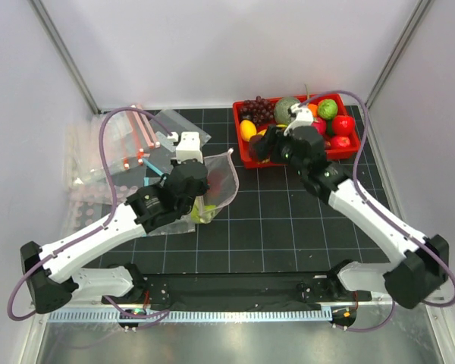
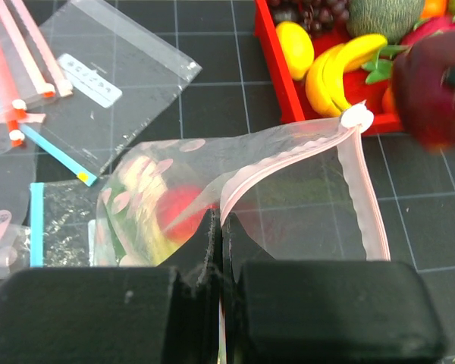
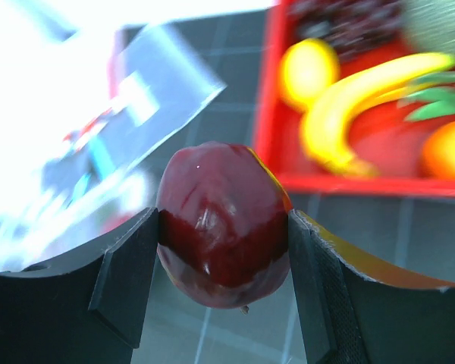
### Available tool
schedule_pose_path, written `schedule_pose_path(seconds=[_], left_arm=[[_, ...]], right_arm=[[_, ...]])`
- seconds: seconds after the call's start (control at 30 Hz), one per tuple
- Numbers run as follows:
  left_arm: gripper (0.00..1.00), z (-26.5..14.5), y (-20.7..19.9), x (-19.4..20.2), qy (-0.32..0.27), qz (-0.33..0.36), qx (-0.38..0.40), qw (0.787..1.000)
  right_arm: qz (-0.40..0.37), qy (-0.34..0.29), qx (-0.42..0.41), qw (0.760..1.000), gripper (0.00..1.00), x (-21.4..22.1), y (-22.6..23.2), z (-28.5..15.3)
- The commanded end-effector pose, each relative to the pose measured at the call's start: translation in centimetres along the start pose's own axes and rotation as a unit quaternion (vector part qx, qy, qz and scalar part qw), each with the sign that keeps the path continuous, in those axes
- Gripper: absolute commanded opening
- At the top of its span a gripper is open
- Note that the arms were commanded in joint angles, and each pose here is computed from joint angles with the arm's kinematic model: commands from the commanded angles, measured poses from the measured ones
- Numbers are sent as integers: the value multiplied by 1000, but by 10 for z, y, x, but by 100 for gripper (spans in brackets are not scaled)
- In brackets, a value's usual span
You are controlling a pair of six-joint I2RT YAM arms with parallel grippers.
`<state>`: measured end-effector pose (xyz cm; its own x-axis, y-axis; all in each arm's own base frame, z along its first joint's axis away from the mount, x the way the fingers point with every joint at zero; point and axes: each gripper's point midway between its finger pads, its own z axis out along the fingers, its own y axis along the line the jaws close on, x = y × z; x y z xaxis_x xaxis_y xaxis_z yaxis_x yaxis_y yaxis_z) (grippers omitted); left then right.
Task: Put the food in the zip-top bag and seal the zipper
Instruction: Pick up the fake fruit from the bin, then place the fake fruit in the zipper food storage bag.
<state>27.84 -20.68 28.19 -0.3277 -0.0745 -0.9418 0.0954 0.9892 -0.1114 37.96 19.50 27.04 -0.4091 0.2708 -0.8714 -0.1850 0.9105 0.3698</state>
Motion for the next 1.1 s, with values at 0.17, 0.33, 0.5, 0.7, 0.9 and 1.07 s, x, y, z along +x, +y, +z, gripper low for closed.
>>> schedule_pose_path(seconds=[0.17, 0.33, 0.5, 0.7, 0.9, 1.07], left_arm=[[0, 12, -17, -1, 0, -10, 10, 1000], [0, 4, -17, -7, 3, -17, 24, 1000], [0, -12, -21, -13, 1, -43, 65, 997], [0, -23, -45, -13, 13, -59, 142, 988], [1, -36, -51, -19, 6, -73, 181, 981], [0, -45, -50, -26, -6, -82, 196, 977]], right_arm=[[-32, -60, -203, 977, 31, 13, 85, -82], [-45, -76, -308, 947, 29, 19, 119, -110], [-71, -91, -371, 921, 27, 23, 147, -136], [-92, -77, -386, 915, 25, 37, 165, -135], [-88, -69, -354, 929, 25, 46, 158, -115], [-82, -78, -306, 945, 25, 42, 145, -102]])
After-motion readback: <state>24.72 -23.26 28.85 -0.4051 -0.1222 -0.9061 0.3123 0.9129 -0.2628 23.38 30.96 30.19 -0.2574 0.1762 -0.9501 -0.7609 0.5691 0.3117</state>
